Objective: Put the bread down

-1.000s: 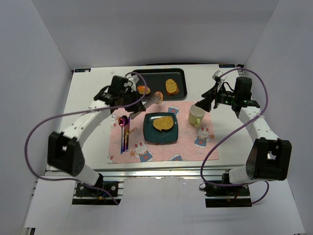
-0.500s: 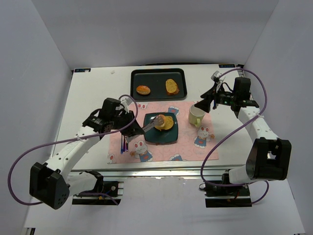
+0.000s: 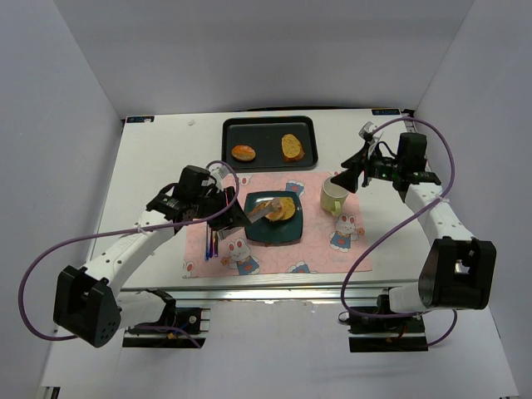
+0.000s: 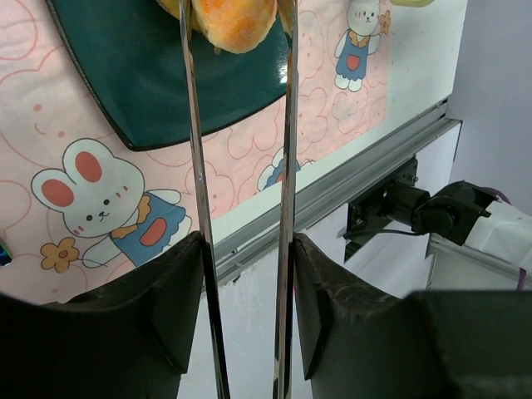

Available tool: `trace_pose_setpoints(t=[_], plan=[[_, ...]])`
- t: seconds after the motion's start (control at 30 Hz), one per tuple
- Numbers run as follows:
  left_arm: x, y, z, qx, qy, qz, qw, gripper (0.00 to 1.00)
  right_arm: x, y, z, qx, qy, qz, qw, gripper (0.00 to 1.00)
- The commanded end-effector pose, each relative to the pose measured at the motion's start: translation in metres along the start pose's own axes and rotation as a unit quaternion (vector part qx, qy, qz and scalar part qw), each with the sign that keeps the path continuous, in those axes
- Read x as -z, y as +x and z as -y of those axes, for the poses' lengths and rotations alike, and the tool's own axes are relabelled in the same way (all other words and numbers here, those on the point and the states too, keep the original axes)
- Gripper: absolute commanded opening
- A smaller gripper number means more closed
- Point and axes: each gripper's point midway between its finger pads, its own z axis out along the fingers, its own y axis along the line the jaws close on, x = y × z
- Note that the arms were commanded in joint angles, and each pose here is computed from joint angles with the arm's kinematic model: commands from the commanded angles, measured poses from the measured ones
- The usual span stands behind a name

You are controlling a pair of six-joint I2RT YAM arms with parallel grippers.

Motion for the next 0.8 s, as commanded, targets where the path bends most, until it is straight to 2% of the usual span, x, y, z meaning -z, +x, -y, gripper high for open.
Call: trace_pose_setpoints(t=[0.0, 0.37, 0.43, 0.47, 0.53, 0.6, 0.63, 0.7, 0.77], plan=[[0.013, -0.020, 0.019, -0.030, 0.014, 0.039, 0.999, 0.55, 0.003, -0.008, -0.007, 0.013, -0.006, 0.008, 1.000, 0.78], [0.029, -0.053, 0.022, -0.047, -0.030, 0.095, 0.994, 0.54, 0.002, -0.009, -0.007, 0.014, -0.011, 0.010, 1.000, 0.78], [0.032, -0.061, 0.018, -0.051, -0.052, 0.108, 0.991, 0.48, 0.003, -0.009, -0.007, 0.018, -0.011, 0.010, 1.000, 0.78], [0.032, -0.065, 0.013, -0.053, -0.068, 0.113, 0.990, 0.41, 0.002, -0.008, -0.008, 0.019, -0.012, 0.009, 1.000, 0.78], [0.039, -0.080, -0.016, -0.055, -0.143, 0.135, 0.979, 0.14, -0.003, -0.009, -0.018, 0.037, -0.025, 0.005, 0.999, 0.78], [0.046, -0.091, -0.039, -0.074, -0.193, 0.150, 0.967, 0.06, -0.003, -0.009, -0.023, 0.055, -0.031, 0.003, 0.998, 0.78], [0.061, -0.106, -0.070, -0.067, -0.255, 0.179, 0.948, 0.00, -0.005, -0.010, -0.028, 0.066, -0.038, 0.002, 0.997, 0.78], [0.071, -0.117, -0.101, -0.102, -0.290, 0.187, 0.933, 0.00, -0.007, -0.008, -0.034, 0.088, -0.046, -0.003, 0.995, 0.78], [0.080, -0.132, -0.135, -0.120, -0.313, 0.225, 0.915, 0.00, -0.011, -0.005, -0.042, 0.109, -0.060, -0.011, 0.992, 0.78]])
